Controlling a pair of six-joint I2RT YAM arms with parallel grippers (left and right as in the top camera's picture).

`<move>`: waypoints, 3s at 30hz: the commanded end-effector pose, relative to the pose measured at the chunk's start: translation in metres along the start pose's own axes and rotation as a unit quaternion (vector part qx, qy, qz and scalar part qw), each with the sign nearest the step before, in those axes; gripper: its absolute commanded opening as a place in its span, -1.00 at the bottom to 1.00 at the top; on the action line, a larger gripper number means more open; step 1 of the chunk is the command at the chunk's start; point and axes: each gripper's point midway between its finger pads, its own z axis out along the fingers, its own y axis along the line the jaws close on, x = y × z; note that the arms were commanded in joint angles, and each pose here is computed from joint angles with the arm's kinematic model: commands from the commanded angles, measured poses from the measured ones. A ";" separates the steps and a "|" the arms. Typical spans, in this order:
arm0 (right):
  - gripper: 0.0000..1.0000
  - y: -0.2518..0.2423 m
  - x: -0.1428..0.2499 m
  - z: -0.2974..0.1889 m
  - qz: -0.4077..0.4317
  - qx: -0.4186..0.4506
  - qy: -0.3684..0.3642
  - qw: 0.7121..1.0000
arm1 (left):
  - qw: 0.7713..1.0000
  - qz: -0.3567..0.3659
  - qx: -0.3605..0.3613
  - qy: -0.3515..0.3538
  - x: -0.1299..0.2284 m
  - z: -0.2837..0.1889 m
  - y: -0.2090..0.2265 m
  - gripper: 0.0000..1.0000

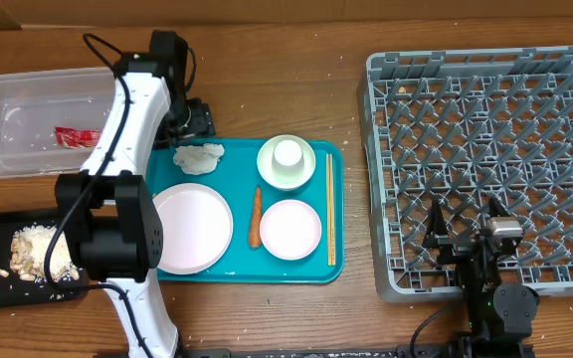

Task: Sort waste into correct bins and load items into the dishwasher
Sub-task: 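Lift the red wrapper and drop it into the clear plastic bin, then grasp the white tissue and drop it into the clear bin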

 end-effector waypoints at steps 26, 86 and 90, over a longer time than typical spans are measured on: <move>1.00 -0.002 0.001 0.000 -0.002 0.005 -0.004 1.000 | 0.999 0.010 0.038 0.025 0.016 0.033 -0.011 -0.92; 1.00 -0.002 0.001 0.000 -0.002 0.005 -0.004 1.000 | 0.966 -0.089 0.178 -0.168 -0.051 -0.200 0.048 1.00; 1.00 -0.002 0.001 0.000 -0.002 0.005 -0.004 1.000 | 0.982 -0.017 0.151 -0.110 -0.020 -0.177 -0.002 1.00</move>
